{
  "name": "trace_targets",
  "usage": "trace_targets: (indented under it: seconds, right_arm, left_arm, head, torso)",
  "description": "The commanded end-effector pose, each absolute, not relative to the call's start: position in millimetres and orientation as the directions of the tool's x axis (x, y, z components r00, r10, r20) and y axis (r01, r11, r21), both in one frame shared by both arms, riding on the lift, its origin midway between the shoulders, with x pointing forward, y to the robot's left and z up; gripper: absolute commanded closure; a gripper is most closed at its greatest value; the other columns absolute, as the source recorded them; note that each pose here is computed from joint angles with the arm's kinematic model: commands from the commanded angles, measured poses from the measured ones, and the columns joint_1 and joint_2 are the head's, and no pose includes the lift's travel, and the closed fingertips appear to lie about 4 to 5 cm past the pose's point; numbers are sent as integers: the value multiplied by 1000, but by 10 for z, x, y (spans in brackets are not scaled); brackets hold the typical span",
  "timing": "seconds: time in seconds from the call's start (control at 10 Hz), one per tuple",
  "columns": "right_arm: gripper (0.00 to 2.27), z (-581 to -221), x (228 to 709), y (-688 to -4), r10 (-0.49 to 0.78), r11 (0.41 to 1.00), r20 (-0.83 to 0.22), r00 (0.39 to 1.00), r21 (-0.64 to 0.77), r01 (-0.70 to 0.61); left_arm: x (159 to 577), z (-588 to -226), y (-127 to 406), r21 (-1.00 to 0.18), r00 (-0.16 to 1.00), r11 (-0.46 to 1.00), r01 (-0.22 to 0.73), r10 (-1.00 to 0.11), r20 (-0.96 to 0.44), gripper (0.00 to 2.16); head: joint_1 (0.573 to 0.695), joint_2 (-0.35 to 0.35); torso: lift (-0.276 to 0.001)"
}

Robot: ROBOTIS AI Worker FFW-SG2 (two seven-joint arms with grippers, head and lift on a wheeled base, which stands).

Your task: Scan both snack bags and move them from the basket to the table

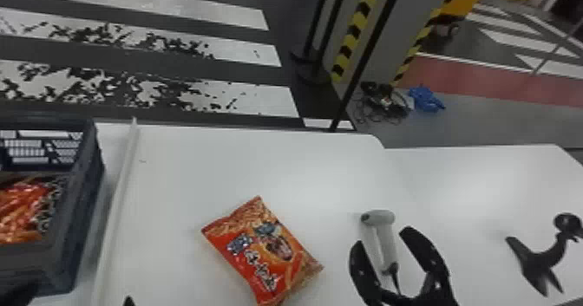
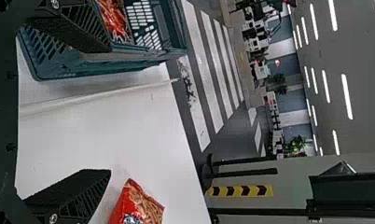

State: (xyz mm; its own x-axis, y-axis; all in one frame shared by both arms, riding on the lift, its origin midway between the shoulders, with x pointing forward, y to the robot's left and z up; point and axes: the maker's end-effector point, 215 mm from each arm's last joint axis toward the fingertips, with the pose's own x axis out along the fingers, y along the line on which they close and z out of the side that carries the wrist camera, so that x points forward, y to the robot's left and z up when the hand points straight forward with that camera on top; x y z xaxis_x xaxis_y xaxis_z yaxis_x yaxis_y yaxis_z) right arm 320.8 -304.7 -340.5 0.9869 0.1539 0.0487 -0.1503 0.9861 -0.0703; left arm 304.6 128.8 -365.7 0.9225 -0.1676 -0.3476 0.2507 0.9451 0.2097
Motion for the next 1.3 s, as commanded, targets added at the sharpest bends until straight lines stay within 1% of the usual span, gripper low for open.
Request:
trace_targets:
  seconds: [0.0, 0.2, 0.4, 0.6, 0.8, 1.0, 1.2]
  right_arm:
    - [107, -3580, 3436, -2984, 168, 984, -40, 985, -49, -170]
    - [110, -3814, 3633, -2825, 207, 976, -141, 968, -34, -214]
    - [107, -4042, 3626, -2549, 270, 960, -241, 932, -2, -279]
    - [107, -3941, 3482, -2265, 327, 942, -280, 903, 14, -336]
    - [107, -4055, 3404, -2138, 344, 934, -335, 877, 25, -356]
    - [107, -4092, 3371, -2083, 349, 930, -343, 872, 15, -367]
    - [107, -4139, 3344, -1993, 355, 922, -357, 864, -19, -386]
  left_arm:
    - [3006, -3743, 1277, 206, 917, 945, 255, -168, -363, 76]
    - [3028, -3791, 1243, 193, 916, 947, 256, -174, -361, 76]
    - [3035, -3816, 1206, 182, 916, 949, 259, -181, -357, 76]
    - [3048, -3824, 1206, 183, 916, 948, 260, -182, -358, 76]
    - [3049, -3864, 1244, 182, 914, 949, 258, -179, -364, 76]
    - [3032, -3967, 1388, 166, 910, 952, 258, -181, -372, 76]
    - [3016, -4149, 1535, 152, 906, 956, 250, -176, -385, 76]
  head:
    - [695, -332]
    - [695, -298]
    - [695, -264]
    - [695, -228]
    - [695, -195]
    - [695, -164]
    - [695, -126]
  torso:
    - [-98]
    - [-98]
    - [-98]
    - [-98]
    - [-98]
    - [-98]
    - [-98]
